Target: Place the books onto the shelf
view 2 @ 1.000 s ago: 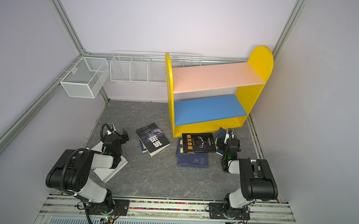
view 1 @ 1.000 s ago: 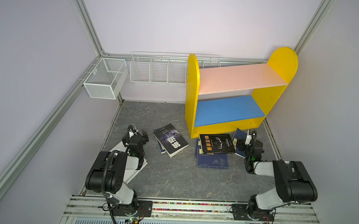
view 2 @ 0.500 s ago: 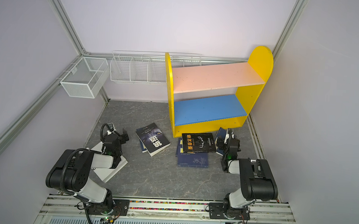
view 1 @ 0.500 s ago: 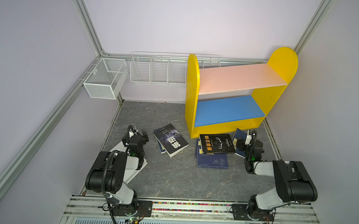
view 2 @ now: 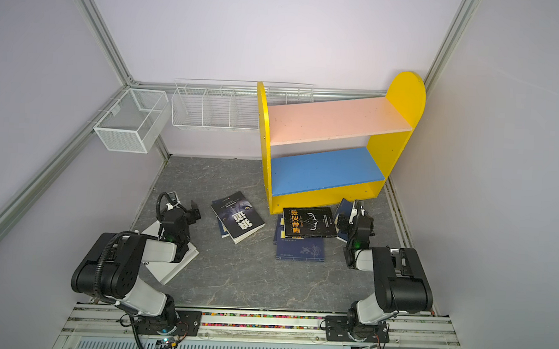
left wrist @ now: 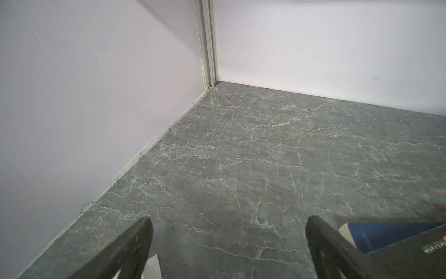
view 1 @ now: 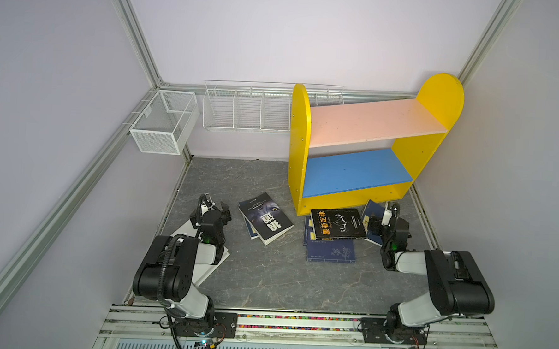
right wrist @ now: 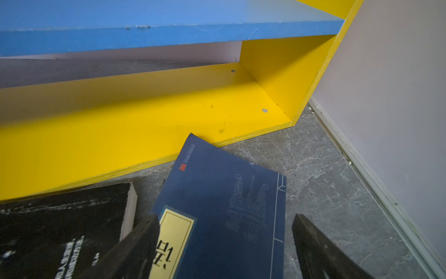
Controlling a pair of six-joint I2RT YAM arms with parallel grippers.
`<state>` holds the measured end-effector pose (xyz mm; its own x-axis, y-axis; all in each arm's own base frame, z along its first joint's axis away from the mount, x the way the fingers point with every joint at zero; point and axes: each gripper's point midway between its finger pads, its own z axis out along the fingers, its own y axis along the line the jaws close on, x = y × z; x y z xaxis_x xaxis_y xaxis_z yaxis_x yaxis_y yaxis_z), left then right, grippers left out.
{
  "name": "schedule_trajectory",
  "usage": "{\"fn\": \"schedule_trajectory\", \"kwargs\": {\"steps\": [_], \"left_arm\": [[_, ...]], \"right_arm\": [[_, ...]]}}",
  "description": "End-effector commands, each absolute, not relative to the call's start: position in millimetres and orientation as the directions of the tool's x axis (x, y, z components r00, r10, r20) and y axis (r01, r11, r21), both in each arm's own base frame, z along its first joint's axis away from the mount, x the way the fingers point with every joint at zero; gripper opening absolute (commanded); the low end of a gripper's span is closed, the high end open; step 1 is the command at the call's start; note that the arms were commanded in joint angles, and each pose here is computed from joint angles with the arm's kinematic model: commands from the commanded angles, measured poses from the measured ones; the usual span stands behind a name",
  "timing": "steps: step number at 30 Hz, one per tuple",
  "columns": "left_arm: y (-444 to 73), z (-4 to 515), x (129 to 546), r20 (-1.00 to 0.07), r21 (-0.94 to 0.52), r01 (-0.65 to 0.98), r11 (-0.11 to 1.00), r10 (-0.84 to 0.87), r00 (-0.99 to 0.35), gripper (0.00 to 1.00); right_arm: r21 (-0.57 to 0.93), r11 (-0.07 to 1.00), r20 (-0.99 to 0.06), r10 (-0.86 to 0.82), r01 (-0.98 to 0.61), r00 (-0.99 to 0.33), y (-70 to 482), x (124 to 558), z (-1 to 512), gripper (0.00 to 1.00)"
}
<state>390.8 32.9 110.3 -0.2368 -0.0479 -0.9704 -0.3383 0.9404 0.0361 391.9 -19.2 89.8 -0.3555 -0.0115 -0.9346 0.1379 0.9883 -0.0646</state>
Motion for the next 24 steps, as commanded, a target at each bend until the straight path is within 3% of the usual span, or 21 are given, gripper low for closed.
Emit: {"fn": "schedule_trajectory", "kwargs": {"steps": [1,6,10,15,18,20,24], "left_arm": [[33.0,120.7,395.2,-0.977,0.023,-0.335,0.942,-0.049,-0.206,0.99],[34.6,122.8,395.1,-0.979,0.023,-0.345,0.938,-0.049,-0.199,0.99],[30.7,140.4,393.4,-0.976,0.053,-0.340,0.939,-0.023,-0.216,0.99],[29.2,186.9,387.5,-0.943,0.040,-0.366,0.930,-0.086,-0.322,0.99],[2.7,202.8,374.4,-0.899,-0.139,-0.279,0.950,-0.239,-0.368,0.99],[-16.8,207.7,357.7,-0.850,-0.307,-0.242,0.920,-0.380,-0.365,0.99],[-61.3,207.2,322.4,-0.743,-0.505,-0.163,0.848,-0.523,-0.418,0.99]], "right_arm": [[-0.071,0.989,-0.941,-0.022,0.133,-0.338,-19.0,392.3,94.1,0.89],[-0.066,0.988,-0.943,-0.015,0.142,-0.332,-21.4,395.2,104.0,0.89],[-0.084,0.987,-0.852,0.001,0.138,-0.523,-21.7,401.7,127.9,0.89],[0.032,0.985,-0.853,0.114,0.168,-0.509,-15.2,382.6,157.9,0.89],[0.152,0.978,-0.819,0.207,0.145,-0.536,3.7,361.1,164.2,0.89],[0.228,0.968,-0.784,0.248,0.106,-0.569,25.0,342.1,167.2,0.88],[0.361,0.932,-0.709,0.294,0.029,-0.641,69.7,299.9,172.1,0.89]]}}
